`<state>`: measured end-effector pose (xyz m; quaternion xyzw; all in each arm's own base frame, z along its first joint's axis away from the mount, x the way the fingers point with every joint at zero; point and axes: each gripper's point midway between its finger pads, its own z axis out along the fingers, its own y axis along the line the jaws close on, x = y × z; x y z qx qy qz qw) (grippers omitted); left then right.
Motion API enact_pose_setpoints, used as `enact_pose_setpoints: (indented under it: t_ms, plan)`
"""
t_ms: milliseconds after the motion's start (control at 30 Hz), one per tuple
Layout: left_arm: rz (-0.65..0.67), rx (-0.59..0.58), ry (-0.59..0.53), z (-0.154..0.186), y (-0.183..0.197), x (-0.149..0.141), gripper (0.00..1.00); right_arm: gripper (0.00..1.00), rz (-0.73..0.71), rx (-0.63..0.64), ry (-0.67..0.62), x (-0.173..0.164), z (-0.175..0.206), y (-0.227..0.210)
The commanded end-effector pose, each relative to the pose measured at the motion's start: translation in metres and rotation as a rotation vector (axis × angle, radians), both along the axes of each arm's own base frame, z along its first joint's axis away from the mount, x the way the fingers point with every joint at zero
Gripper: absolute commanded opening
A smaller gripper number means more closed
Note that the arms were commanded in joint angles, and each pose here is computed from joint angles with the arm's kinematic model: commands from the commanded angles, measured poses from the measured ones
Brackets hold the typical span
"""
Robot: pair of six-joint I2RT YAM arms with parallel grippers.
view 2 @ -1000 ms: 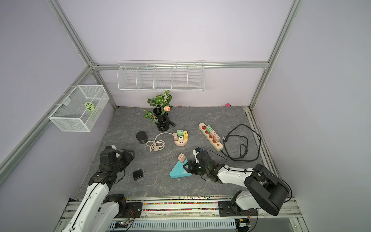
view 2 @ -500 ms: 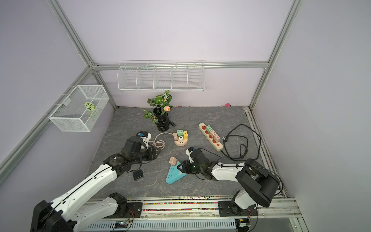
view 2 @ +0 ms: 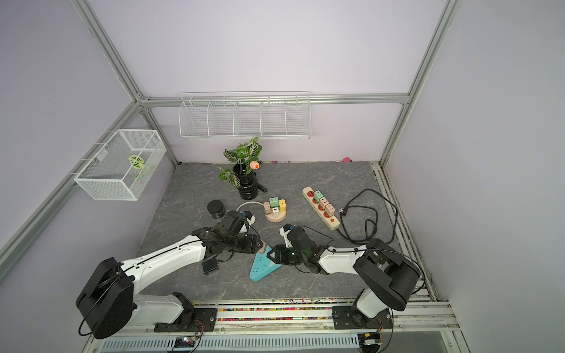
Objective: Pull the plug off the socket
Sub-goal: Remove the plug from the socket.
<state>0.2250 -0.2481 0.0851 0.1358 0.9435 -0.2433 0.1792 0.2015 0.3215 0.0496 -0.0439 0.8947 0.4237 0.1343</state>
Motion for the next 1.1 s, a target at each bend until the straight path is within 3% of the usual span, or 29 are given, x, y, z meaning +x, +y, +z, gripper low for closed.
enact_pose_setpoints:
  t_ms: [0, 433, 533, 633, 700, 833, 900, 967, 1067]
  plan:
    - [-0.011, -0.055, -0.025, 0.014, -0.014, 0.007, 0.52, 0.42, 0.007, -0.156, 0.064, -0.016, -0.041, -0.022]
    - [0.006, -0.098, 0.046, -0.002, -0.024, 0.004, 0.41, 0.42, 0.008, -0.157, 0.060, -0.015, -0.043, -0.019]
    - [0.011, -0.100, 0.049, -0.003, -0.023, 0.003, 0.30, 0.42, 0.003, -0.160, 0.059, -0.015, -0.045, -0.020]
    - [0.019, -0.100, 0.044, -0.003, -0.022, 0.004, 0.11, 0.41, 0.003, -0.163, 0.059, -0.016, -0.046, -0.022]
    - [0.022, -0.109, 0.040, -0.001, -0.023, 0.005, 0.01, 0.38, 0.000, -0.170, 0.057, -0.016, -0.047, -0.024]
    - [0.042, -0.088, 0.032, 0.004, -0.020, 0.010, 0.00, 0.29, -0.011, -0.179, 0.055, -0.016, -0.051, -0.027]
    - [0.050, -0.083, 0.025, 0.007, -0.018, 0.012, 0.00, 0.18, -0.016, -0.186, 0.056, -0.016, -0.053, -0.029]
    - [0.057, -0.089, 0.013, 0.012, -0.016, 0.015, 0.00, 0.01, -0.023, -0.196, 0.054, -0.016, -0.055, -0.032]
    - [0.062, -0.106, -0.003, 0.018, -0.015, 0.016, 0.00, 0.00, -0.031, -0.208, 0.045, -0.016, -0.056, -0.035]
